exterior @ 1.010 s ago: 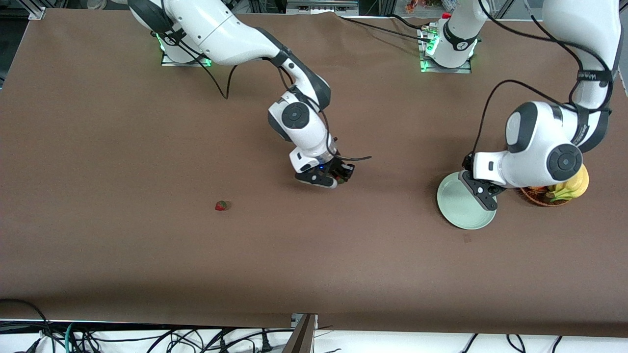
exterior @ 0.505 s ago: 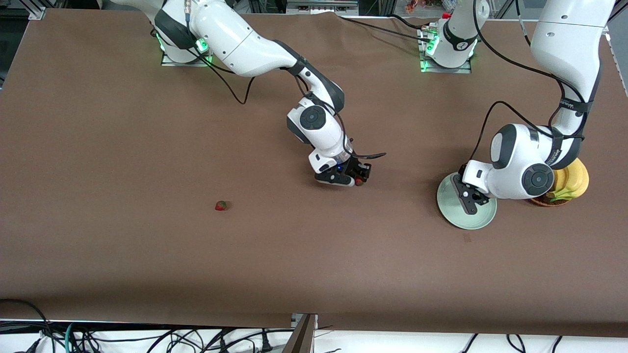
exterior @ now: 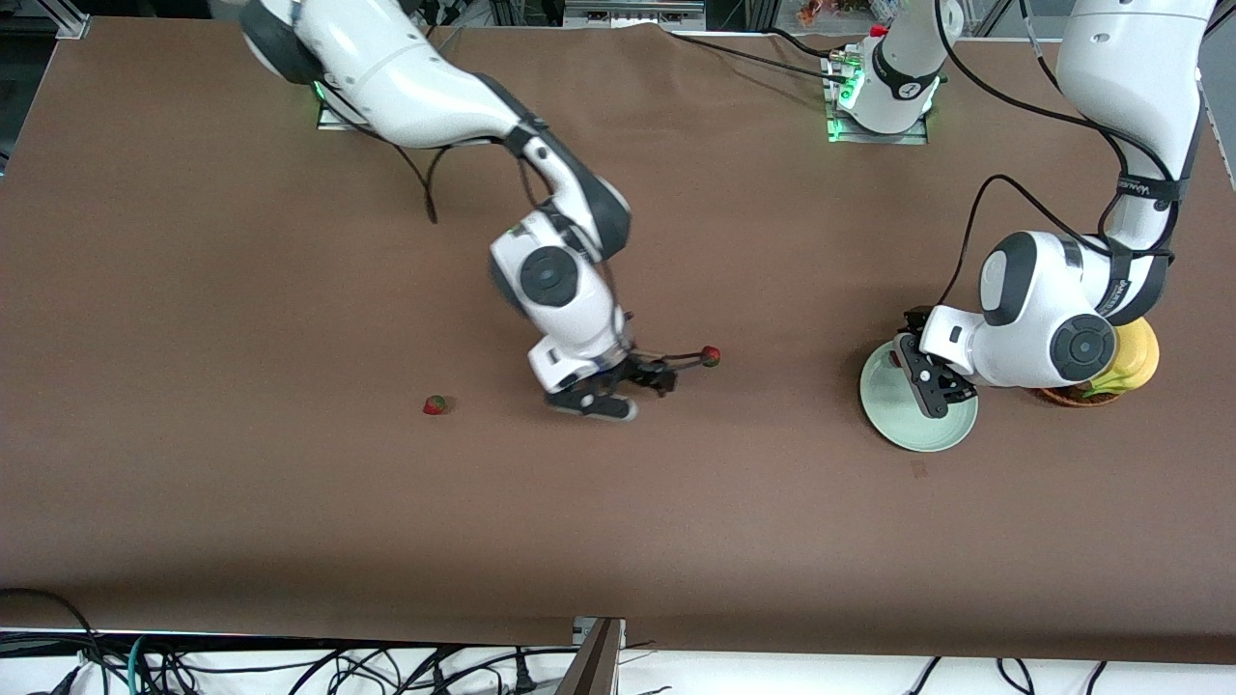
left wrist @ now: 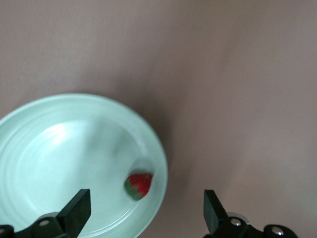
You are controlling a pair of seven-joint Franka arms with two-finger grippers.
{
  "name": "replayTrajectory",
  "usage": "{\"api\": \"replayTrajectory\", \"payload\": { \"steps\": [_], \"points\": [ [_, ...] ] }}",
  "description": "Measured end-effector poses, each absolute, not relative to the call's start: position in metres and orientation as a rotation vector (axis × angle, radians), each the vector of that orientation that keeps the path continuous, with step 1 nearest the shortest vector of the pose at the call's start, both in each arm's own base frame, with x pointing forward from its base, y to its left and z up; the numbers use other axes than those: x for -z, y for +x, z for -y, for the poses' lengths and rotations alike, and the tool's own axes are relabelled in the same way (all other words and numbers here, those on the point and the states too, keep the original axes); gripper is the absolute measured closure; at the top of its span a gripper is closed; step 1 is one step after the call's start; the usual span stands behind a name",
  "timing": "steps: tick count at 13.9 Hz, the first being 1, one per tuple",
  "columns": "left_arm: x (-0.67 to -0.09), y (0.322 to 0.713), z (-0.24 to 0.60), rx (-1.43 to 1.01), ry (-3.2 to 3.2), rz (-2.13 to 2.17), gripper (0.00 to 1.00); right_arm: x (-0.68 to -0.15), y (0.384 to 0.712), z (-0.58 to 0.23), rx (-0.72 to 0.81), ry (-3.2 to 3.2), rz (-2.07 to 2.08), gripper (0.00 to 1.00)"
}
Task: Collect all strawberries into plate
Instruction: 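Release the strawberry onto the plate while the right gripper sets another down, then grasp the middle strawberry with the left gripper while the right grasps the last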
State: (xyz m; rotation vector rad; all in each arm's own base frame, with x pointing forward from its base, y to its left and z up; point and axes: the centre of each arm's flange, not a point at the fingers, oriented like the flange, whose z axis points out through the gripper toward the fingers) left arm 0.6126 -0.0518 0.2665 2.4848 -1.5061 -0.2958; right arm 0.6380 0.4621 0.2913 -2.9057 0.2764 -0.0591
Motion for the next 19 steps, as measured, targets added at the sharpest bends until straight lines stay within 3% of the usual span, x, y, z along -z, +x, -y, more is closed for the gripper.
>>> {"api": "replayTrajectory", "payload": {
  "steps": [4, 9, 14, 19],
  "points": [
    [-0.283, 0.604, 0.144, 0.304, 2.609, 1.259, 0.00, -0.305, 0.688, -0.321, -0.186, -3.037, -0.133, 0.00],
    [-0.267, 0.590, 0.236, 0.252, 2.723, 1.073, 0.00, -0.262, 0.707, -0.194, -0.385, -3.086, -0.030, 0.00],
    [-0.204, 0.580, 0.305, 0.074, 2.775, 0.899, 0.00, -0.209, 0.693, -0.193, -0.337, -3.097, -0.067, 0.00],
    [-0.172, 0.565, 0.316, 0.123, 2.781, 0.860, 0.00, -0.173, 0.678, -0.192, -0.276, -3.097, -0.138, 0.00]
  ]
}}
